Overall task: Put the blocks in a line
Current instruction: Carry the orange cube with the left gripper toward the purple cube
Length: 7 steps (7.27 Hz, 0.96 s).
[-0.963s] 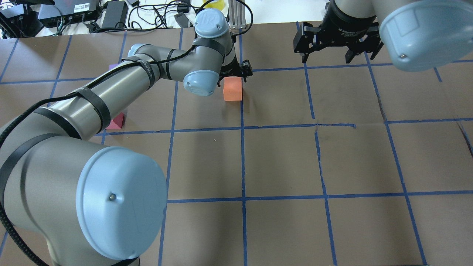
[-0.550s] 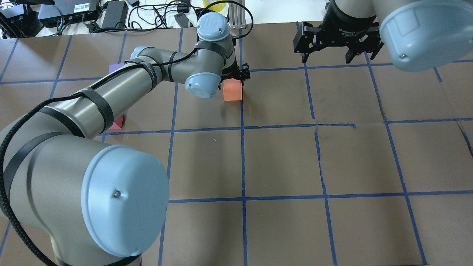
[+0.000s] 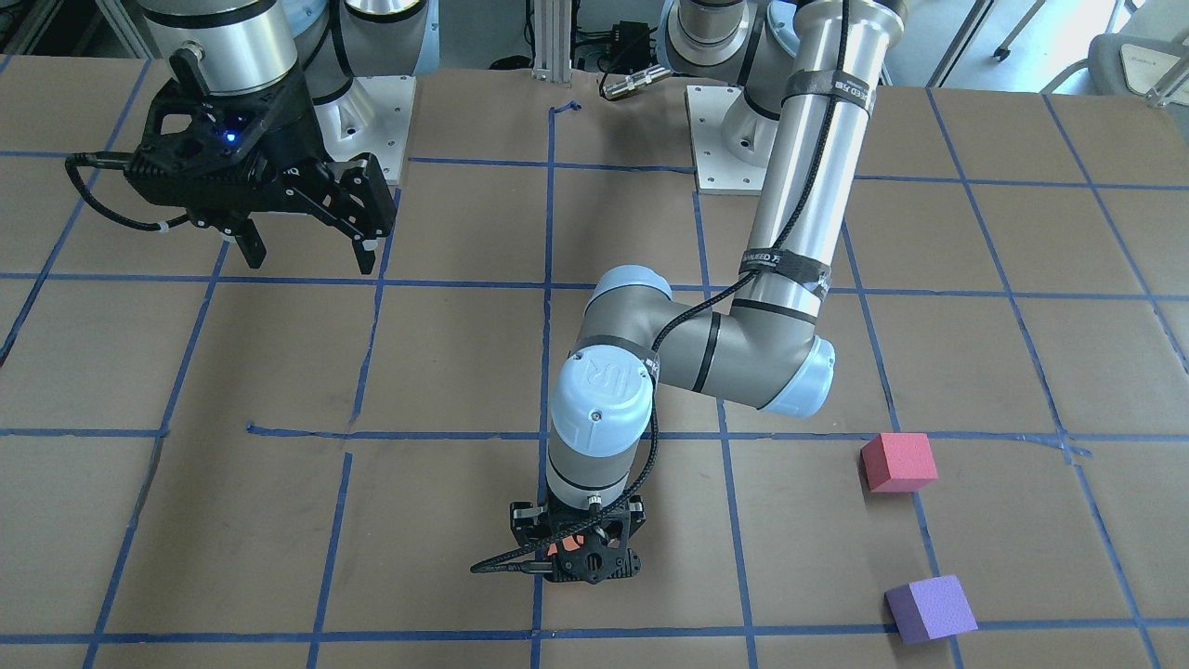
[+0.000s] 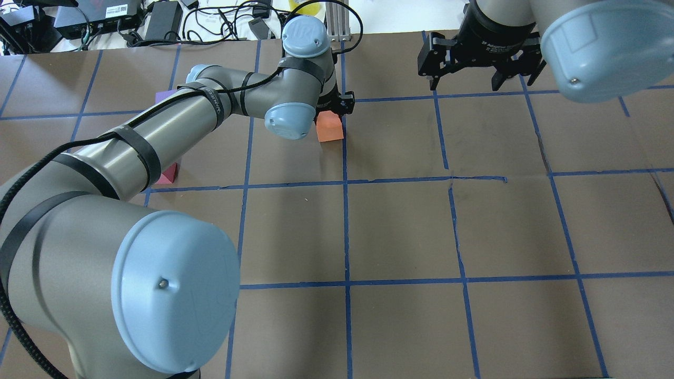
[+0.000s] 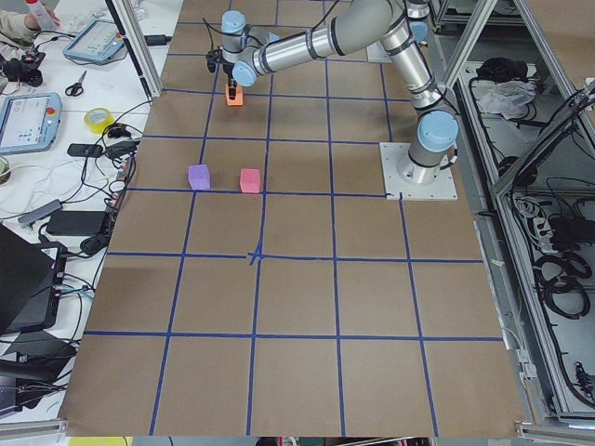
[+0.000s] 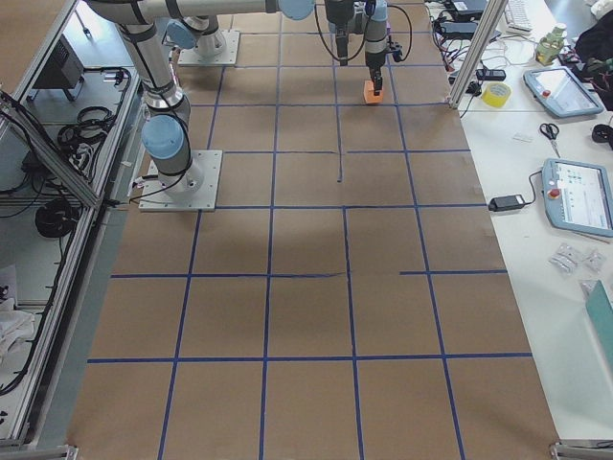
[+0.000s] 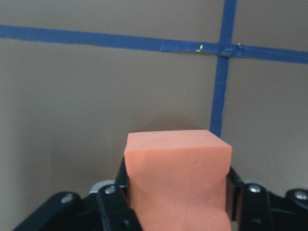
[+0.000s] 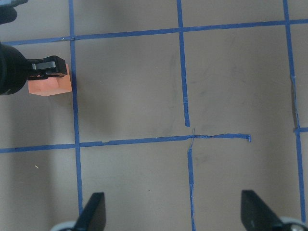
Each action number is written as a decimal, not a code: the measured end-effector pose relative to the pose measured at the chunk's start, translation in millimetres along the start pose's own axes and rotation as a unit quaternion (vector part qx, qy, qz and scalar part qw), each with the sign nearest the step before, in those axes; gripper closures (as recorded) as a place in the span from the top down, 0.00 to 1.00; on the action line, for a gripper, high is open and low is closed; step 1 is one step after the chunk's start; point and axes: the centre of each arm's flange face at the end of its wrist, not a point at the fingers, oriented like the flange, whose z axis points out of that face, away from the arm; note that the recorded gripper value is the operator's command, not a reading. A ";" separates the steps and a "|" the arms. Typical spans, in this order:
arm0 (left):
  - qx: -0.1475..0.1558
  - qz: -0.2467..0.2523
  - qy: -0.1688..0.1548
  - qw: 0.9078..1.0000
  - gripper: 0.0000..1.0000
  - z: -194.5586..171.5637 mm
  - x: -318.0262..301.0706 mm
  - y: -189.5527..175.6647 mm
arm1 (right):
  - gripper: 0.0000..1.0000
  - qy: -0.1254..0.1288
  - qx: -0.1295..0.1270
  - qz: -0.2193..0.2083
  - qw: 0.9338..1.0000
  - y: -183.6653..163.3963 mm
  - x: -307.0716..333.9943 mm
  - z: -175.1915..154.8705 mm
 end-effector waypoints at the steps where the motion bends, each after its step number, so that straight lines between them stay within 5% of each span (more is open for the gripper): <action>1: 0.007 0.004 0.001 1.000 0.13 -18.4 -2.9 -5.8 | 1.00 0.000 0.000 0.000 1.000 0.3 0.0 -0.2; 7: -0.026 -0.003 -0.032 0.999 0.11 -88.3 -164.1 -63.0 | 1.00 0.001 0.000 0.000 1.000 0.5 0.1 0.0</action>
